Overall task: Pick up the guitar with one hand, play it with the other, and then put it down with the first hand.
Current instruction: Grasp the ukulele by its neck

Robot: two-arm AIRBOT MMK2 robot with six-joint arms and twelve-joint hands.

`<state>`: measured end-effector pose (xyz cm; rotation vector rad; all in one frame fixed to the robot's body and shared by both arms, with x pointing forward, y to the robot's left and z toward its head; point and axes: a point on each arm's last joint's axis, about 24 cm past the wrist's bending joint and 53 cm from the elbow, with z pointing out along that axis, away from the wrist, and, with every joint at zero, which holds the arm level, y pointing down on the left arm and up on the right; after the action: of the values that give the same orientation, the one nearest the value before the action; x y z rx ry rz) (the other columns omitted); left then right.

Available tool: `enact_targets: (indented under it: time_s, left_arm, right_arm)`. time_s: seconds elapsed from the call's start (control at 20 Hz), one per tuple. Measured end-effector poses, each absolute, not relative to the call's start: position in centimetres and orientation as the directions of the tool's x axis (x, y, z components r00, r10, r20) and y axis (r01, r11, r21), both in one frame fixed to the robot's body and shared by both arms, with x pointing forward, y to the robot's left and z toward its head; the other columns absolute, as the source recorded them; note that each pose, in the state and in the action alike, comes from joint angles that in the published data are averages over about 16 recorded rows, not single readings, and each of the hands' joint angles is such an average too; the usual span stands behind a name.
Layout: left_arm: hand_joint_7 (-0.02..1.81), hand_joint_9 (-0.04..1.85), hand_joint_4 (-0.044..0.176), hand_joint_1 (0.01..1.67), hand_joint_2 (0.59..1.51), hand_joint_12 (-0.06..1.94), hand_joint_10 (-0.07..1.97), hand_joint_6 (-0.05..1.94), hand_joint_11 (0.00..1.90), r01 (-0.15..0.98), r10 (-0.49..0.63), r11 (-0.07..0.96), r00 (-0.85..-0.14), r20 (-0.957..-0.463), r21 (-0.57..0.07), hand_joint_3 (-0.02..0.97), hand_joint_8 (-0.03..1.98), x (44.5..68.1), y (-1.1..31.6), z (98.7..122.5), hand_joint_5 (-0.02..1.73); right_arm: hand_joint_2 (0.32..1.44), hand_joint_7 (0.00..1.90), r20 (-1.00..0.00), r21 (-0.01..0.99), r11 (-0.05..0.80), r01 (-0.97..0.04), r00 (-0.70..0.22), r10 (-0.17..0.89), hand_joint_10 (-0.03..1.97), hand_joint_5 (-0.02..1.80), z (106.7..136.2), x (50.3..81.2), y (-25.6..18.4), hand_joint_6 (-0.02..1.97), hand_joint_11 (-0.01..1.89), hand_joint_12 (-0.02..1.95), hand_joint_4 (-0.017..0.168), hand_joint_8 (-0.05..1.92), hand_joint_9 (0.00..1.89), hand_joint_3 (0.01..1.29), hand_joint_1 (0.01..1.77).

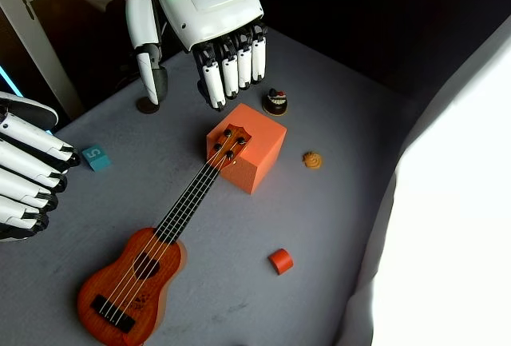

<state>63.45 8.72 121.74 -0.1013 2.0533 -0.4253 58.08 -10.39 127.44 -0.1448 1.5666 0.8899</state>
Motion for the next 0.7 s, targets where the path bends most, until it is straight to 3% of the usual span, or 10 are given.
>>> enact_targets:
  time_s: [0.4, 0.6, 0.7]
  left_arm:
    - [0.18, 0.19, 0.008, 0.03, 1.201, 0.45, 0.42, 0.36, 0.18, 0.089, -0.264, 0.93, -0.518, -0.814, -0.358, 0.023, 0.38, 63.31, 8.73, 121.45, 0.14]
    - [0.02, 0.02, 0.01, 0.06, 1.175, 0.06, 0.05, 0.04, 0.03, 0.067, -0.28, 0.927, -0.533, -0.799, -0.37, 0.01, 0.03, 63.17, 8.71, 121.1, 0.01]
    - [0.01, 0.01, 0.01, 0.11, 1.16, 0.0, 0.0, -0.01, 0.02, 0.051, -0.292, 0.924, -0.544, -0.787, -0.379, 0.007, -0.01, 63.03, 8.5, 120.76, 0.01]
  right_arm:
    - [1.26, 0.18, -0.892, 0.447, 0.69, -0.569, -0.227, 0.391, 0.5, 0.13, 127.45, 58.02, -10.13, 0.42, 0.13, 0.44, 0.007, 0.42, 0.15, 0.09, 0.04]
    - [1.25, 0.03, -0.893, 0.446, 0.688, -0.573, -0.226, 0.39, 0.12, 0.02, 127.49, 57.98, -9.96, 0.09, 0.02, 0.08, 0.007, 0.09, 0.02, 0.07, 0.03]
    - [1.25, 0.02, -0.893, 0.446, 0.688, -0.573, -0.225, 0.391, 0.02, 0.02, 127.49, 58.0, -9.91, 0.02, 0.02, 0.01, 0.007, 0.01, 0.02, 0.06, 0.03]
